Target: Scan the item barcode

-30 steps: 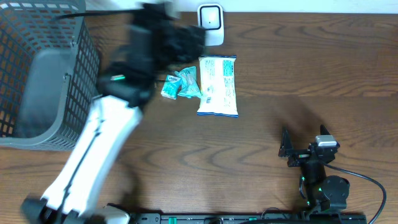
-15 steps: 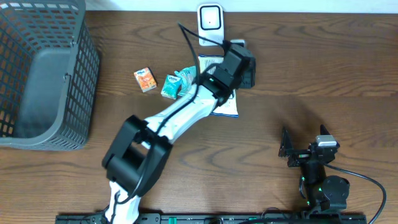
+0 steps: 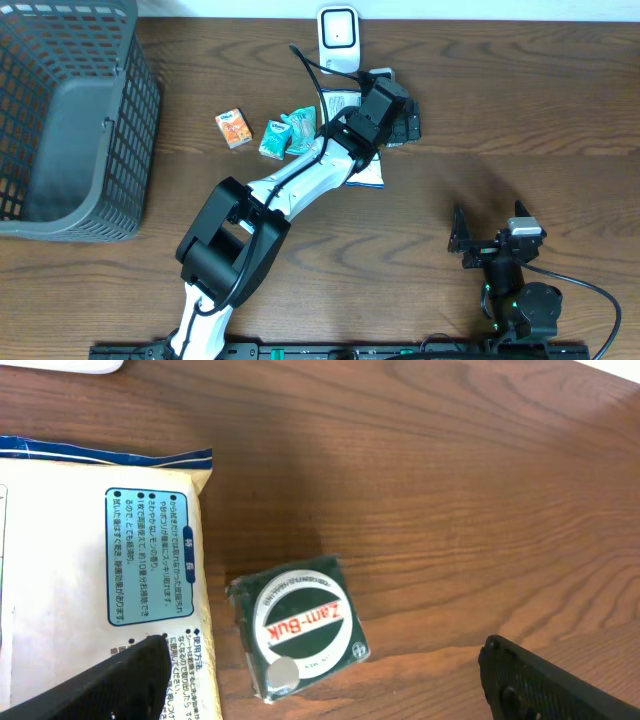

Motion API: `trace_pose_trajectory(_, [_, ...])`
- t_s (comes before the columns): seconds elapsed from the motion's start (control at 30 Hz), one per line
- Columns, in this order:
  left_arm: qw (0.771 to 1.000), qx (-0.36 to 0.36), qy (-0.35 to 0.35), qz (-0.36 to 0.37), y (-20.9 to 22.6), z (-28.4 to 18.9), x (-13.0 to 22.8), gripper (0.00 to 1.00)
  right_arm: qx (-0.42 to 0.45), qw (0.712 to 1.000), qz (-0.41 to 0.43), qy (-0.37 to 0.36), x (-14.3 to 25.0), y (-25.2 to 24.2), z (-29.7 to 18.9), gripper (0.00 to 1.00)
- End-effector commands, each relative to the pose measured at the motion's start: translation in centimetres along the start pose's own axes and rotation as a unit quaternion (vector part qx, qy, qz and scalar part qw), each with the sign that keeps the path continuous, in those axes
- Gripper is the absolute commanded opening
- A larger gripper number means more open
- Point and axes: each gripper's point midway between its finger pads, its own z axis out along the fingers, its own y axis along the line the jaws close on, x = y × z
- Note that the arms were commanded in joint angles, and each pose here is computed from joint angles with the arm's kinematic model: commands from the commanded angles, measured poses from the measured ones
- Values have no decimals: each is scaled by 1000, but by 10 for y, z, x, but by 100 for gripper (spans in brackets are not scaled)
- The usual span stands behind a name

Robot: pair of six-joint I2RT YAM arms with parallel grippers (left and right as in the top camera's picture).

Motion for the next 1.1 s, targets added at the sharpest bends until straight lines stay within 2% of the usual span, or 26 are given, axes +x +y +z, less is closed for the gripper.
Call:
trace_pose_trajectory(0.0, [1000,-2,-15,5,1,-4,-14,97,10,1000,2,-1,0,-5,0,99])
trace_pose_trajectory(0.17, [999,-17,-34,5,17,-42,-51,97,10,1000,2,-1,0,-5,0,99])
trace_pose_trajectory(0.33, [996,-82,-18,29,71,-108,-82,97,10,1000,2,-1,0,-5,0,99])
trace_pose_trajectory(0.53, [983,-178,50,-12,153,-172,-75,98,10,1000,2,-1,0,-5,0,99])
trace_pose_trajectory(0.7, [963,-242,102,-67,213,-201,-58,98,10,1000,2,-1,0,-5,0,99])
trace_pose_trajectory(0.87, [948,-276,114,-112,252,-220,-56,98,10,1000,2,-1,0,-5,0,99])
trace_pose_trajectory(1.07, [941,-291,104,-137,274,-230,-61,98,10,1000,2,-1,0,-5,0,99])
